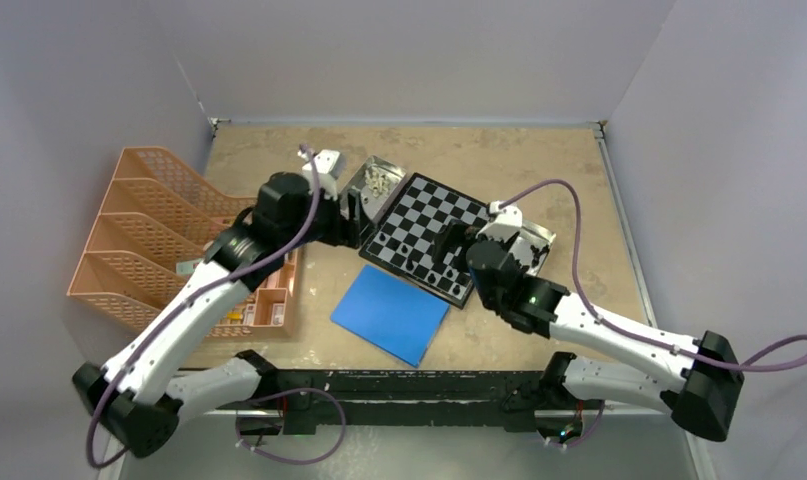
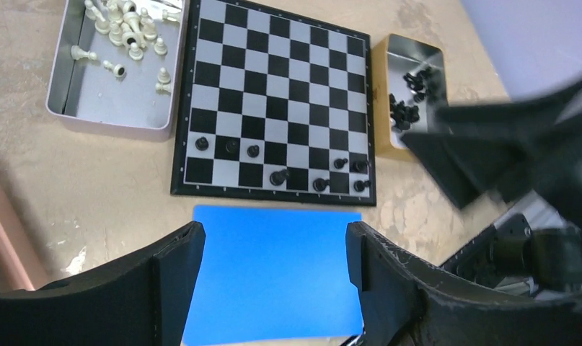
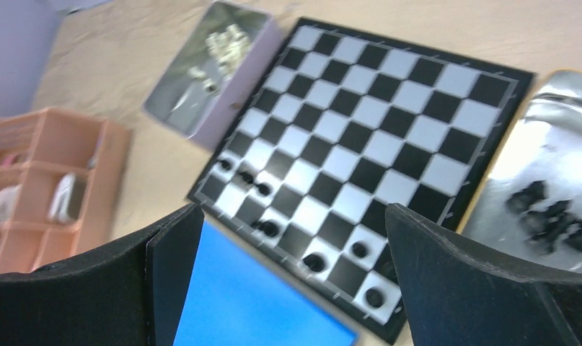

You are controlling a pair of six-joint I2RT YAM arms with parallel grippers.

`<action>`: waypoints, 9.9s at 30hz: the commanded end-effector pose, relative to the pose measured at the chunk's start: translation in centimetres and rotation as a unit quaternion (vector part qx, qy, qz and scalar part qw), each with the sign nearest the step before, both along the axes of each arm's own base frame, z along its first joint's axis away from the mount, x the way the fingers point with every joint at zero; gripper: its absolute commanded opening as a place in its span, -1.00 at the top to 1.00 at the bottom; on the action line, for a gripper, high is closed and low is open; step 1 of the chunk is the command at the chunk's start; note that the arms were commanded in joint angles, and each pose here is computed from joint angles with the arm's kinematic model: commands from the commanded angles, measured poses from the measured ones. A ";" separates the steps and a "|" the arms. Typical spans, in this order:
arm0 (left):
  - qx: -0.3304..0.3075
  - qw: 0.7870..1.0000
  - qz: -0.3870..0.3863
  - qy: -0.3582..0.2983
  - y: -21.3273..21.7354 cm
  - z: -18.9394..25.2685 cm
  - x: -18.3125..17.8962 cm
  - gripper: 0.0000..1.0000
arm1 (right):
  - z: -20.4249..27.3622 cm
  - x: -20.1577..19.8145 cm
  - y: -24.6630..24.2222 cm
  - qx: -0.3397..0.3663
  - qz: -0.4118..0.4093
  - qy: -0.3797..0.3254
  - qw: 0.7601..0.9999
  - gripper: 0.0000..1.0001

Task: Set up the chess pieces on the board
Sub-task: Place the chess piece on the chessboard, then pick up the chess piece from the storage box, then place the chess piece on the chessboard.

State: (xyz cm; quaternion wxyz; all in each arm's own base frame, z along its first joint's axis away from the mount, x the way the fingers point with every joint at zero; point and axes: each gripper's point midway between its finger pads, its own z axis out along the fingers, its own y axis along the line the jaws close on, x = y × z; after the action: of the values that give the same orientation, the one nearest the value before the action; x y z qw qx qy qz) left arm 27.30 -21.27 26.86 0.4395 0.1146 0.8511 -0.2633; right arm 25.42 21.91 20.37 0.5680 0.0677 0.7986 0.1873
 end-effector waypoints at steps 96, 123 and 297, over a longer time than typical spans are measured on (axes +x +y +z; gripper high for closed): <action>0.008 0.996 -0.064 -0.063 3.1 -2.5 -6.2 -0.46 | -15.2 6.9 -23.4 -0.023 -0.498 0.268 0.824 0.37; 0.010 0.996 -0.057 -0.065 3.3 -2.4 -6.1 -0.45 | -13.5 8.2 -23.2 -0.038 -0.471 0.256 0.843 1.00; -0.028 0.994 0.045 -0.096 7.2 -0.4 -7.5 -0.47 | -4.7 9.7 -9.7 -0.061 -0.154 0.170 0.971 0.39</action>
State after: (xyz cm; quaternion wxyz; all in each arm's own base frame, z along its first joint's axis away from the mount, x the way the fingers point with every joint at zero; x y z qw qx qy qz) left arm 19.63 -13.79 25.80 0.5221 0.0804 0.8123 -0.2472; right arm 35.65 16.39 16.46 0.4528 0.1066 0.8841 0.0445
